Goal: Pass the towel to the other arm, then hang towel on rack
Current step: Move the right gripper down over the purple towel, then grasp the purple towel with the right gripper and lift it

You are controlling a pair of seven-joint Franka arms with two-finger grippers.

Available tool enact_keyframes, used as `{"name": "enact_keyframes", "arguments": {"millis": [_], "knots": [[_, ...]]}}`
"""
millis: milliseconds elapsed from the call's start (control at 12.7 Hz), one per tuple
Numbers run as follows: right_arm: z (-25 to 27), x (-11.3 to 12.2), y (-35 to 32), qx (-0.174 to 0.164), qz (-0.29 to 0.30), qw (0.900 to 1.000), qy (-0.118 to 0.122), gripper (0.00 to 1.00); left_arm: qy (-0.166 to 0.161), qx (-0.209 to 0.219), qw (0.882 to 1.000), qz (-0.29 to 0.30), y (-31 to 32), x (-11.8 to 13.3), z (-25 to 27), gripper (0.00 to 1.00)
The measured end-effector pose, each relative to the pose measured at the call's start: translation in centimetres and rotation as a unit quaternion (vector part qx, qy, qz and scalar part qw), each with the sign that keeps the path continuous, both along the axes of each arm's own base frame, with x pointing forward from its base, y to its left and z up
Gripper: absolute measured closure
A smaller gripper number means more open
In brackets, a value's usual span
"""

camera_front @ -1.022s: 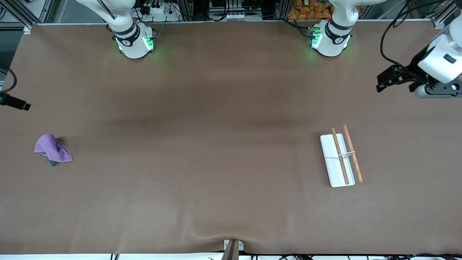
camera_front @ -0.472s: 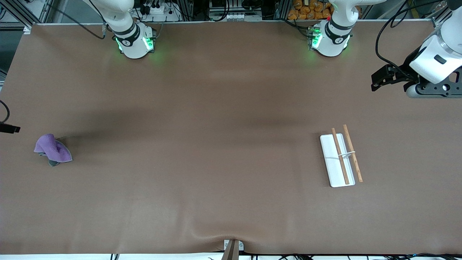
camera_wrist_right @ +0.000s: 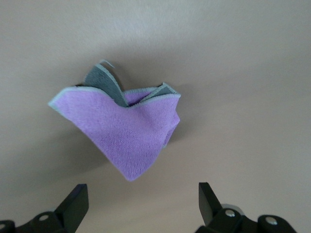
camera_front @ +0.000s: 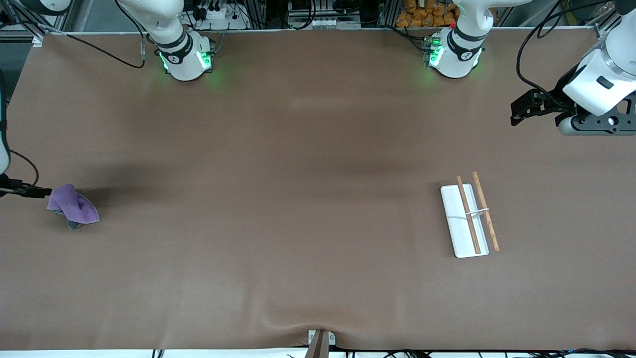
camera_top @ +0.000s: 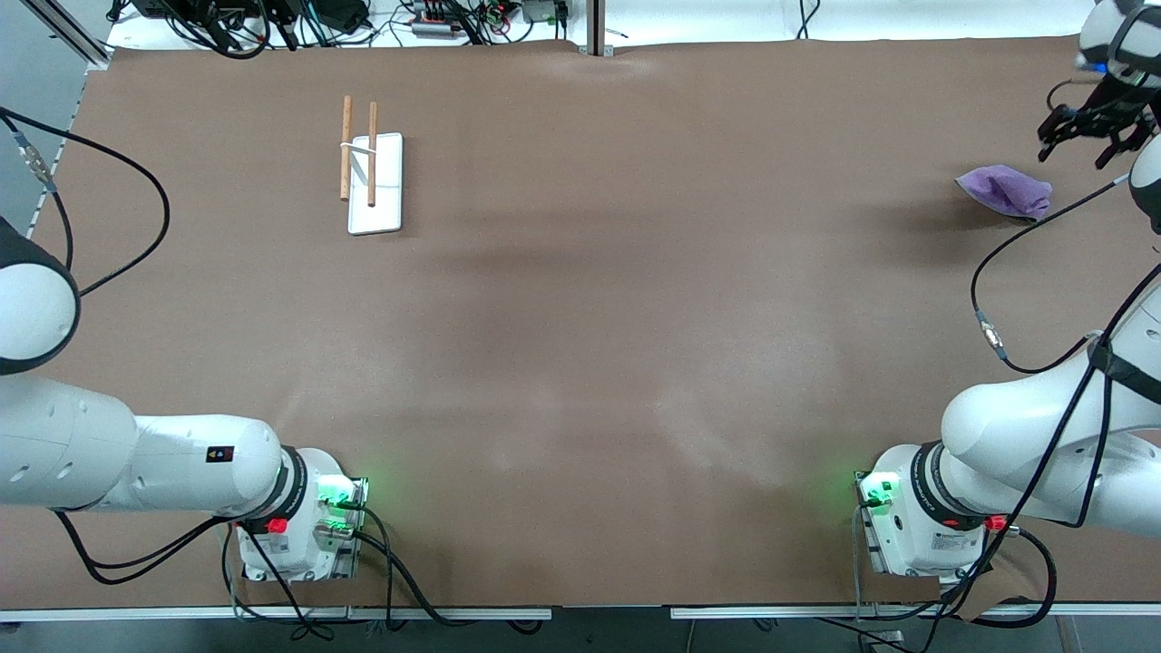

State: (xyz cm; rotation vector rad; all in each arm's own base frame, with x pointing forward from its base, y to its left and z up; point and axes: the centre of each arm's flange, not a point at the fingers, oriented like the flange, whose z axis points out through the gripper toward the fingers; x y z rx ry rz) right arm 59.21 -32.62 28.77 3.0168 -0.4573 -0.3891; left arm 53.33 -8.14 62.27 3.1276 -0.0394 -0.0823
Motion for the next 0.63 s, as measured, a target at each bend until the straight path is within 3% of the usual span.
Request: {"name": "enact_keyframes", "arguments": {"millis": [157, 393, 472, 629], "knots": [[-2.8, -1.1, 0.2, 0.005, -0.001, 1.0, 0.003, 0.08, 0.0, 0.0, 1.0, 0.0, 0.0, 0.0, 0.0, 0.0], [-4.7, -1.7, 0.4, 0.01, -0.003, 1.0, 0.002, 0.38, -0.001, 0.0, 1.0, 0.0, 0.0, 0.0, 0.0, 0.0], [-4.8, -1.7, 0.3, 0.011, -0.003, 1.0, 0.002, 0.38, -0.001, 0.0, 1.0, 0.0, 0.0, 0.0, 0.0, 0.0], [-4.8, -1.8, 0.3, 0.011, -0.004, 1.0, 0.002, 0.6, -0.003, 0.0, 1.0, 0.0, 0.0, 0.1, 0.0, 0.0]]}}
